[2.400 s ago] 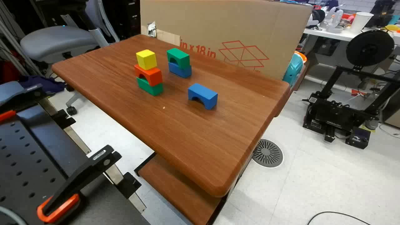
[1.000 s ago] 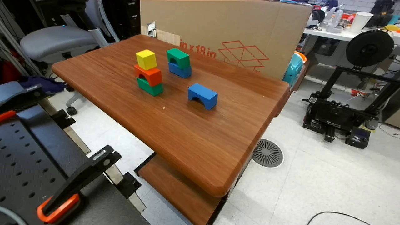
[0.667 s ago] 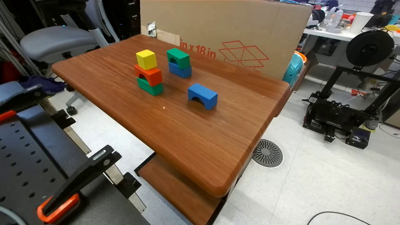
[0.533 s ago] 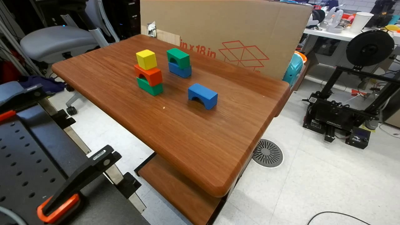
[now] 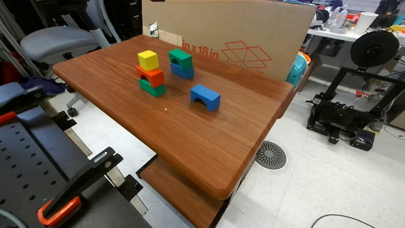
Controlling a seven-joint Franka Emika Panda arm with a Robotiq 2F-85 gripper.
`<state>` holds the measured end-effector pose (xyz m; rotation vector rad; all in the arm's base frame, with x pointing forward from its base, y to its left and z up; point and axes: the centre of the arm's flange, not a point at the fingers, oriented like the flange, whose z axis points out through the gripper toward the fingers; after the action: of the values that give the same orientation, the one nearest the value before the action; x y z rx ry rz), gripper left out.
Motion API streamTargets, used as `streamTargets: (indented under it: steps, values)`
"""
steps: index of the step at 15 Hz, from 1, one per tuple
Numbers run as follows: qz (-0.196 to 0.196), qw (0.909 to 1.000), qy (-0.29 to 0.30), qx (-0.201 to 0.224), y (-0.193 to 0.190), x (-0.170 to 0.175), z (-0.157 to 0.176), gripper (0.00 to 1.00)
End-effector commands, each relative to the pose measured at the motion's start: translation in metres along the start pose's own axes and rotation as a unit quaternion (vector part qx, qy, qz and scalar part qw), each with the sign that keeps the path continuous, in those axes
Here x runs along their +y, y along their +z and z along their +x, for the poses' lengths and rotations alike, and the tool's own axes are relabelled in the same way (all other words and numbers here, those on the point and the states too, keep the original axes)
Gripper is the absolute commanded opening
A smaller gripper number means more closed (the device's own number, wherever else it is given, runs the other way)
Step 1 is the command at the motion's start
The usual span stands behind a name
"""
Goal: Pick the green block and put it on the table
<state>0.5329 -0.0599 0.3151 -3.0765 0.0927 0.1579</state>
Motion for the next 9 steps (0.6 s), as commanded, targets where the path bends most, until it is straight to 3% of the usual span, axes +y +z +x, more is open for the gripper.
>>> streamTargets:
  steps: [1, 5, 9]
  values:
    - [0.001, 0.9988, 0.014, 0.046, 0.015, -0.009, 0.024, 1.00]
    - [-0.011, 0.9963, 0.013, 0.085, 0.034, -0.019, 0.038, 1.00]
    - [-0.015, 0.9954, 0.015, 0.094, 0.051, -0.027, 0.050, 1.00]
